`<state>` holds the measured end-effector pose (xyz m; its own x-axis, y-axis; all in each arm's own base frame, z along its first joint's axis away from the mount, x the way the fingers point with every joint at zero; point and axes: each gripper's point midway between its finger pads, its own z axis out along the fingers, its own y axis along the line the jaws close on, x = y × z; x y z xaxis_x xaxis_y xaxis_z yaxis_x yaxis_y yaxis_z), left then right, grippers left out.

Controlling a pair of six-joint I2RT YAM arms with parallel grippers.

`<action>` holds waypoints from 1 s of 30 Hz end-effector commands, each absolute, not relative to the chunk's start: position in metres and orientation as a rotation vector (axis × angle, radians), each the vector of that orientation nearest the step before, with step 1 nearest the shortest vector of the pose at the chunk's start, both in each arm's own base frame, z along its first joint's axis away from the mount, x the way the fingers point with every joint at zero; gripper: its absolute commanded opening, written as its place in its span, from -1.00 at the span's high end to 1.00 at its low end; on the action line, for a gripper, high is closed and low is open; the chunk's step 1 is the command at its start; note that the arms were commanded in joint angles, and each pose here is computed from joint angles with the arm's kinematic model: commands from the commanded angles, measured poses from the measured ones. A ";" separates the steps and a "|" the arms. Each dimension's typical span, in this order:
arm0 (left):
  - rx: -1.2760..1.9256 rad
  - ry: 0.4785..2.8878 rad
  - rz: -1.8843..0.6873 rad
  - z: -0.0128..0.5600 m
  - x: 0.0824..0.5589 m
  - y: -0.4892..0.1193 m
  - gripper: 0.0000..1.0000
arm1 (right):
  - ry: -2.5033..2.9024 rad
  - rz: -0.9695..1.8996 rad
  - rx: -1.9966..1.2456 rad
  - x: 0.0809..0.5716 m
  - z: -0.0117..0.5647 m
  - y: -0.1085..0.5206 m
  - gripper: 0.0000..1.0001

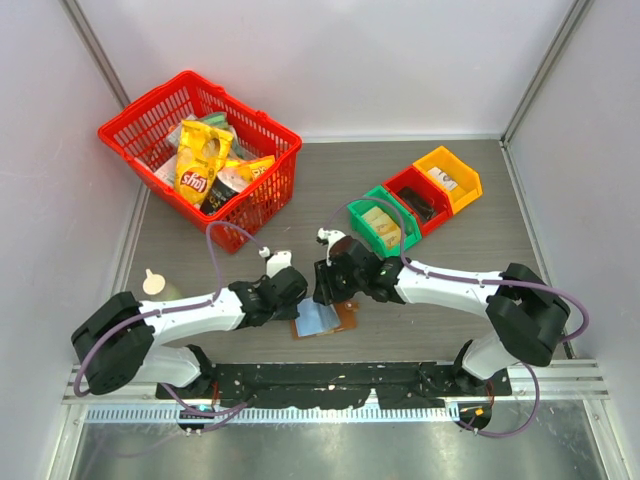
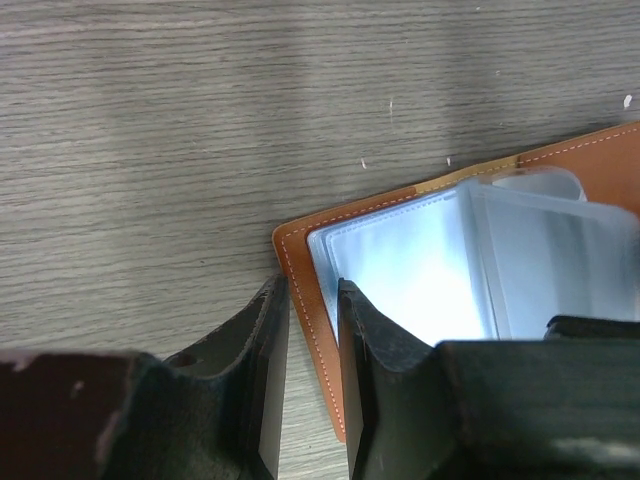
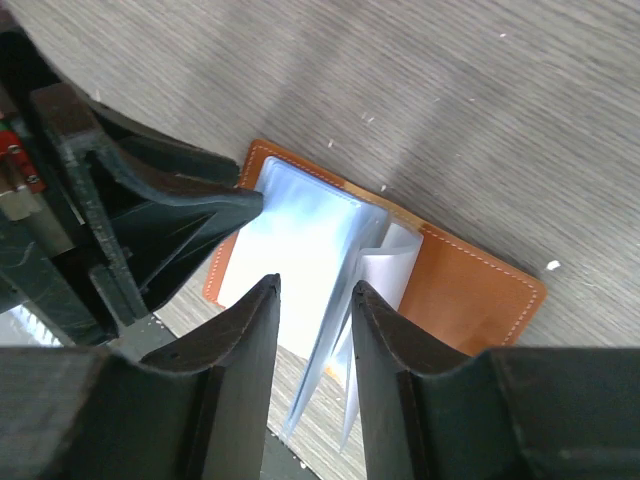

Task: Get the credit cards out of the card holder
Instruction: Remove the credit card from the card holder.

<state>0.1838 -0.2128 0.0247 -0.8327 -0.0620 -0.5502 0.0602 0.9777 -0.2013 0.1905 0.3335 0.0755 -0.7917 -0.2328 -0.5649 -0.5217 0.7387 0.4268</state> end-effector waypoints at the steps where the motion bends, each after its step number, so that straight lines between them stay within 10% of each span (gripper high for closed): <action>1: -0.024 2.498 -0.341 0.034 0.188 -0.221 0.43 | 2.434 0.708 -0.532 0.202 0.076 0.325 0.14; 9: -0.022 2.499 -0.355 0.034 0.187 -0.223 0.44 | 2.436 0.466 -0.450 0.220 0.072 0.295 -0.29; 30: -0.011 2.514 -0.355 0.031 0.186 -0.224 0.47 | 2.416 0.469 -0.463 0.224 0.068 0.303 -0.07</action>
<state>0.1822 -0.2170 0.0255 -0.8373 -0.0653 -0.5429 0.0691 0.9723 -0.2235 0.2131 0.2902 0.0504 -0.7772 -0.2389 -0.5821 -0.4220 0.8841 0.2005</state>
